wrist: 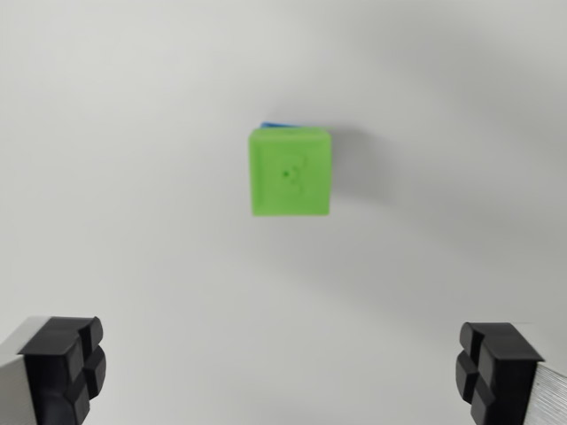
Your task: Stack cube
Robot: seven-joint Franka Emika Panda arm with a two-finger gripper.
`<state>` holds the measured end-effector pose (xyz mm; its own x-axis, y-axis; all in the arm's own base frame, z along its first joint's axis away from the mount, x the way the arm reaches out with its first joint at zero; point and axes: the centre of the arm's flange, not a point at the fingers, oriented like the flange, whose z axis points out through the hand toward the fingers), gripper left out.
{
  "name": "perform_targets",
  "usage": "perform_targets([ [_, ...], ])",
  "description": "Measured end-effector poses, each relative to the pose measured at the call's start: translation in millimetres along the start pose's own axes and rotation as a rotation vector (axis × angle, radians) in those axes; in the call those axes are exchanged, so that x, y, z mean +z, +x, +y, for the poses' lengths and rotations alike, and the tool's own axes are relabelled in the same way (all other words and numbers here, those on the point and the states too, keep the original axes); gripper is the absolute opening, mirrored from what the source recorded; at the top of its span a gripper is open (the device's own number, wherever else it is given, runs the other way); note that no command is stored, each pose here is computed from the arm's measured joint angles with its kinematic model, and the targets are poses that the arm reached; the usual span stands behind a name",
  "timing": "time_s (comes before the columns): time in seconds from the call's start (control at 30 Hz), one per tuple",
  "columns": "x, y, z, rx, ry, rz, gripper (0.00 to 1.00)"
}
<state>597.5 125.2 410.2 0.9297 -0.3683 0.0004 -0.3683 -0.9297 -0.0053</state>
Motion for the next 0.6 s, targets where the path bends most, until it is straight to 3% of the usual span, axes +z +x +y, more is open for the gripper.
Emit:
perform_targets([
  [0.6,-48,0.4,-0.7,0.000,0.0002,-0.0006,1.00],
])
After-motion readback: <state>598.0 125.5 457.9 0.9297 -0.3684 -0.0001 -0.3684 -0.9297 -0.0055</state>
